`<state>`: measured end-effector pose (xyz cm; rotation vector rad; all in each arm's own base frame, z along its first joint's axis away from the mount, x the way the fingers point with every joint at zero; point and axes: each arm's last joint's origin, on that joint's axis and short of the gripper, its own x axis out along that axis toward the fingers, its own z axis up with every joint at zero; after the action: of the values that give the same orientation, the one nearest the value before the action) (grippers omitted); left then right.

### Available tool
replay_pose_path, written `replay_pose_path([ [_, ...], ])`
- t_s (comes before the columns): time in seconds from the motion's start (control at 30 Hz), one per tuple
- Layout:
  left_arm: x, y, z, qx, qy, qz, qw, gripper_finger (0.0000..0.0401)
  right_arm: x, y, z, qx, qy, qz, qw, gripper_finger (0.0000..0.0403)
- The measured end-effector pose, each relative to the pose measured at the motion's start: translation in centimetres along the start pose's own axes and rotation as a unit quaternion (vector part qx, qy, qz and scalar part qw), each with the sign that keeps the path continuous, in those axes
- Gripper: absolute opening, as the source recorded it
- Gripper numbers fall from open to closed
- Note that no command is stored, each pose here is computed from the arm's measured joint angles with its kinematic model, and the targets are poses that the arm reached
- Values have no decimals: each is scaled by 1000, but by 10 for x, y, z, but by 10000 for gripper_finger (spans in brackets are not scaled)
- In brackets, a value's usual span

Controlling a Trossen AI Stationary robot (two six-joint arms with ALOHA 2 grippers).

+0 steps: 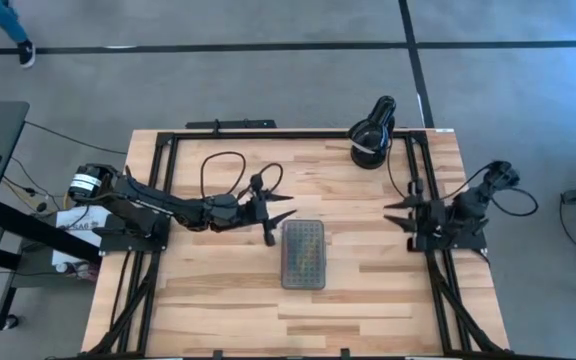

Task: Pick & place school supplies into a supply box
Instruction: Return to Home Position

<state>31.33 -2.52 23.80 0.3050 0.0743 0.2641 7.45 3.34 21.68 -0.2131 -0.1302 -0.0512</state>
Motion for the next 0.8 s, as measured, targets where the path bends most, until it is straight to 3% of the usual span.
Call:
replay_pose_path([
  [0.17,0,1,-3,10,-4,-29,1000,153,4,4,-7,-7,-24,79,997,102],
  [0.37,-11,14,-18,-11,-41,-60,997,153,12,0,-29,-7,9,49,999,102],
  [0.63,-48,22,-44,-35,-101,-59,993,153,15,-8,-42,0,6,76,997,102],
  [0.8,-60,24,-50,-35,-102,-59,992,153,17,-17,-46,-2,11,76,997,102],
])
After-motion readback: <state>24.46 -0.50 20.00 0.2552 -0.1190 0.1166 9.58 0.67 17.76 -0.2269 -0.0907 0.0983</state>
